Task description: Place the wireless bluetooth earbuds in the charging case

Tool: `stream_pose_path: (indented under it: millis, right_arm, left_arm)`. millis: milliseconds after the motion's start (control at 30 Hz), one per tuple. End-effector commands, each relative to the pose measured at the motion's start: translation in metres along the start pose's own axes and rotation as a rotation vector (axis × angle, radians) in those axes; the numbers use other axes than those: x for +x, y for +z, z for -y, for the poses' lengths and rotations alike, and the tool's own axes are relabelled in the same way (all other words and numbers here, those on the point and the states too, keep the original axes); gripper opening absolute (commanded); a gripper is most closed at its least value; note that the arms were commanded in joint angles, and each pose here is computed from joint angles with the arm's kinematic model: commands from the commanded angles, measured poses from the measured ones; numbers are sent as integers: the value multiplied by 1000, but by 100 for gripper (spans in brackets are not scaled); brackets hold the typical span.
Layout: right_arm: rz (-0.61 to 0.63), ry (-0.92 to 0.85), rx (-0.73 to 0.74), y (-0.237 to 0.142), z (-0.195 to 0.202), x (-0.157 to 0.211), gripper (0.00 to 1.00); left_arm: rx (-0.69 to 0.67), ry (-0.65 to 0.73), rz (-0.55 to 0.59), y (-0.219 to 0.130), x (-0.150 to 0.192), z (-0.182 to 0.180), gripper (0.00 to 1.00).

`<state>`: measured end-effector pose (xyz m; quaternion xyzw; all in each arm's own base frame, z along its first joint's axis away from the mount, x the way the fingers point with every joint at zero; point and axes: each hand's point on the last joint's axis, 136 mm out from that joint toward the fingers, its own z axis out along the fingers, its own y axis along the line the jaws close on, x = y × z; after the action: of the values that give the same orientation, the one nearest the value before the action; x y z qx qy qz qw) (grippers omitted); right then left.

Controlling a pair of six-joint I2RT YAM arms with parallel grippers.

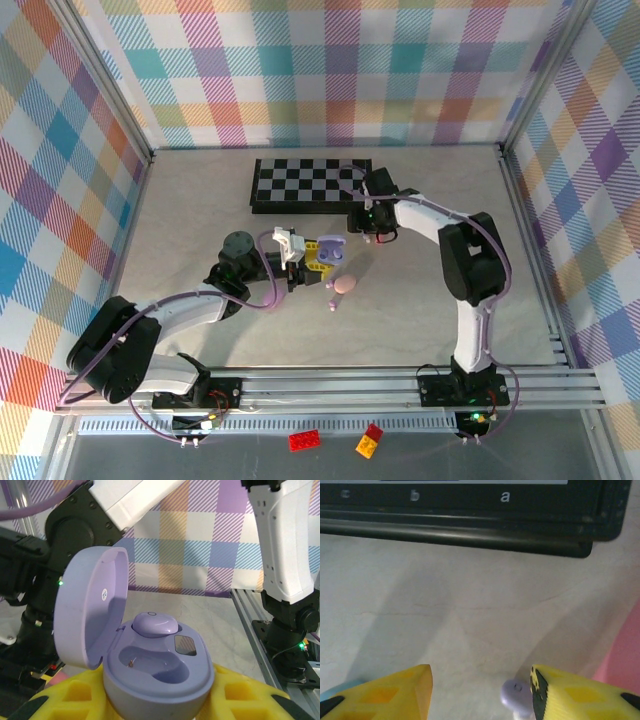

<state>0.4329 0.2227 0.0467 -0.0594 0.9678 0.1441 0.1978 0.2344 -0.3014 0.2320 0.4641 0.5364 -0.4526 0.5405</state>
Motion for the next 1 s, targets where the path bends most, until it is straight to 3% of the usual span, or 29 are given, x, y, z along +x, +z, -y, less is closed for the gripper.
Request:
stream_pose_path:
  millis: [0,433,967]
  right_arm:
    - [-48,-56,46,4,5,1,54]
    - [-139,-89,66,16,5,19,57]
    - [-177,-78,-15,0,-9,45,46]
  left_arm:
    - [-5,24,13,-4,-5,2,29]
    - [-2,28,9,-4,-6,2,30]
    - [2,32,0,-5,-6,4,30]
